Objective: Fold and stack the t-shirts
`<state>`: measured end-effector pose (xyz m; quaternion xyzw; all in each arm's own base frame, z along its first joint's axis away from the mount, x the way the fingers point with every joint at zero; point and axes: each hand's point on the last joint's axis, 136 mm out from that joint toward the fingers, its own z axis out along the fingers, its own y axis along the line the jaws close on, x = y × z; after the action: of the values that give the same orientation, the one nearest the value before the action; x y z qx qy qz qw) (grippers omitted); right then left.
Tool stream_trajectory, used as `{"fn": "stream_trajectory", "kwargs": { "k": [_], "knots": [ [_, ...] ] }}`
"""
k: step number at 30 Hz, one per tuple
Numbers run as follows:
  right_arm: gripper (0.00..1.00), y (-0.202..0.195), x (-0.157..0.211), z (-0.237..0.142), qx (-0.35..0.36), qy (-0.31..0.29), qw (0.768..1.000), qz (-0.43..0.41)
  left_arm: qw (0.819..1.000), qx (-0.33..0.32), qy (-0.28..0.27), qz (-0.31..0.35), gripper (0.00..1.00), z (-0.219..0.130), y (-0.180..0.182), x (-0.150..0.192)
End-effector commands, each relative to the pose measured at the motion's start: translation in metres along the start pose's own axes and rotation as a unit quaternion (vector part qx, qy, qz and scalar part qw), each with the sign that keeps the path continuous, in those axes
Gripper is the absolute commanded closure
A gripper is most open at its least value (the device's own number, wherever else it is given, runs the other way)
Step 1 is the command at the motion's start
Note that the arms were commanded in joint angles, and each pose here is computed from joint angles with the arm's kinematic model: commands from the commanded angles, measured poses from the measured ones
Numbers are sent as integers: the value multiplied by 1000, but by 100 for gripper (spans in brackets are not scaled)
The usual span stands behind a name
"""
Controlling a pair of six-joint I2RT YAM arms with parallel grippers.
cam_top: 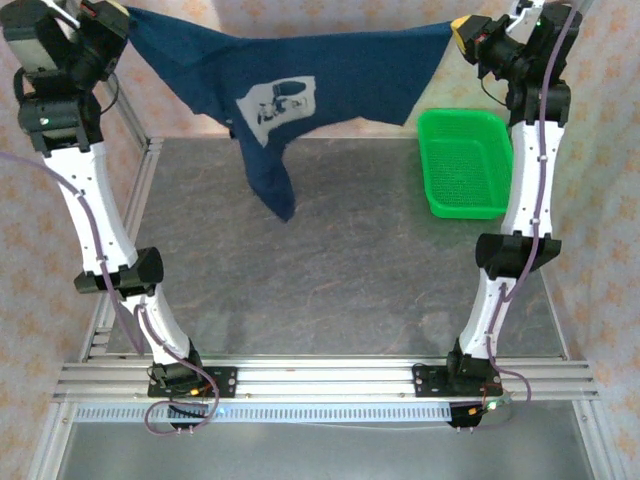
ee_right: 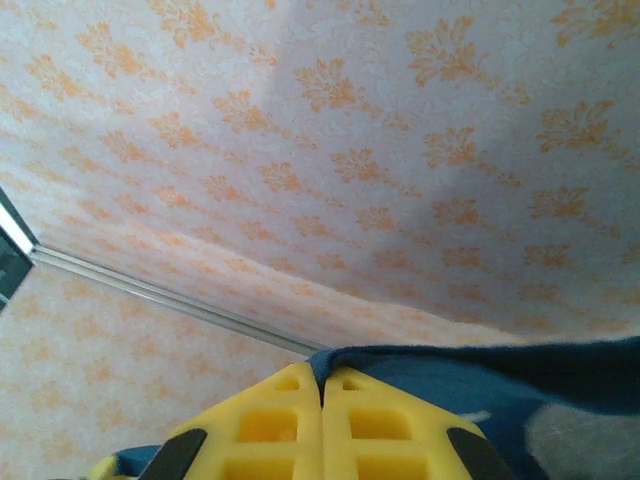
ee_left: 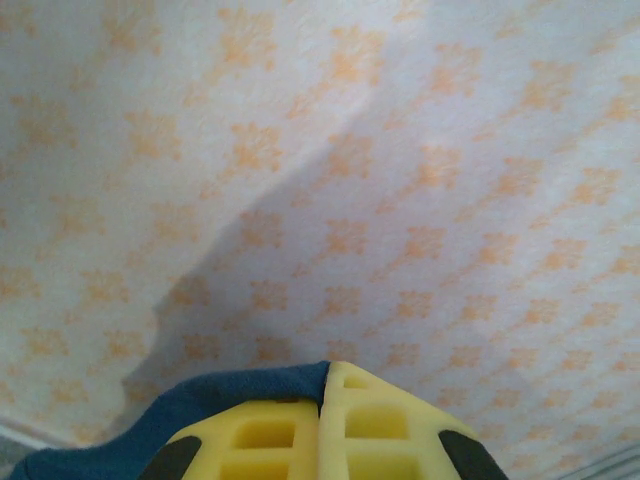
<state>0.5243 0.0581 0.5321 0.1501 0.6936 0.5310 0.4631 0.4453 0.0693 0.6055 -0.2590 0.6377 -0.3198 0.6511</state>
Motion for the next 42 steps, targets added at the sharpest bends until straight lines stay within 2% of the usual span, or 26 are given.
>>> {"fn": "stream_trajectory", "kwargs": {
  "k": [1,3,7,12,17,21,26,30,31,37,42],
  "knots": [
    [100,16,13,-33,31,6,997,-64,997,20,5,68,100,-44,-33,1],
    [100,-15,35,-42,86,36,993,-68,995,-36,54,83,100,-49,-2,28],
    [100,-68,79,-68,151,52,985,-60,991,-93,45,82,100,-84,41,60],
    [100,-152,154,-108,231,85,969,-18,973,-184,136,32,100,-125,130,156],
    [100,-226,234,-161,324,135,936,18,930,-296,219,9,100,-188,209,242],
    [100,-258,275,-203,400,159,901,43,881,-385,274,-33,100,-239,261,302],
    [100,-284,318,-246,464,165,866,87,832,-479,272,-67,100,-299,301,337],
    [100,-299,344,-269,491,159,848,120,805,-516,274,-102,100,-323,322,362],
    [100,-297,343,-268,487,153,851,121,805,-515,275,-106,100,-322,323,365],
    [100,-307,348,-286,541,147,814,149,779,-556,274,-97,100,-329,333,361],
    [100,-317,362,-297,560,149,797,171,773,-566,273,-89,100,-326,339,359]
  ]
}}
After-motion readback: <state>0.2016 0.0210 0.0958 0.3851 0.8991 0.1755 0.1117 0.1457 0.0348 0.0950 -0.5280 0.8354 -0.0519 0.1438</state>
